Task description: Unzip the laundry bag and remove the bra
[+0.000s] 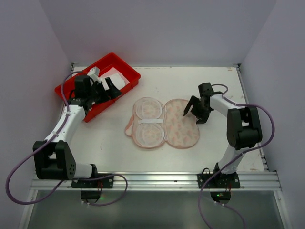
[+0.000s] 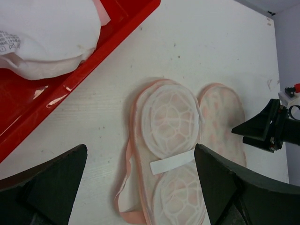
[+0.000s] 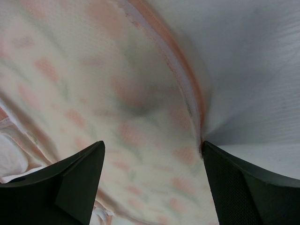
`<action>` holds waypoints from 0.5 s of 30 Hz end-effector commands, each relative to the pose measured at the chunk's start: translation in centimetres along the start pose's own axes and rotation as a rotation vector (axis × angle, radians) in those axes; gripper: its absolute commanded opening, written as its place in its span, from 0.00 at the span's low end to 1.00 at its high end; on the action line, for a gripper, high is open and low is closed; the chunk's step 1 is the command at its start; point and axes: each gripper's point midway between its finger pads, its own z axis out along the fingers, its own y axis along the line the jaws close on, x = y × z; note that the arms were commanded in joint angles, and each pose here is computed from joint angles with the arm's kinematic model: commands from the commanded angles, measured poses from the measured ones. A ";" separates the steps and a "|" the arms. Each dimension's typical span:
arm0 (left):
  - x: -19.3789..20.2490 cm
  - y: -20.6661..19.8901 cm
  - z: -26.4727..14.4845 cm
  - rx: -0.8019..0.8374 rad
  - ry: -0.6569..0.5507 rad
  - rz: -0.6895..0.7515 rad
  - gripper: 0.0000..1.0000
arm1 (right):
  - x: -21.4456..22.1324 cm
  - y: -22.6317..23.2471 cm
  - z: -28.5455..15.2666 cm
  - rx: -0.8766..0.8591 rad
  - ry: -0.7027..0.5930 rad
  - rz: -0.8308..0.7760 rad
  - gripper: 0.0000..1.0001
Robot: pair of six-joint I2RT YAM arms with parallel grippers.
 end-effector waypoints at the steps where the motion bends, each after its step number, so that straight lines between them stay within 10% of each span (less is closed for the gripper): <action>1: -0.6 -1.2 -2.0 0.035 -0.055 0.084 1.00 | 1.7 3.1 -0.5 -0.054 0.069 -0.041 0.86; 7: -0.9 -1.5 -3.0 0.051 -0.125 0.138 1.00 | 6.9 6.2 0.7 -0.093 0.148 -0.125 0.87; 15: -0.3 -0.3 -3.2 0.011 -0.147 0.173 1.00 | 3.9 2.5 -0.5 0.113 -0.082 -0.111 0.86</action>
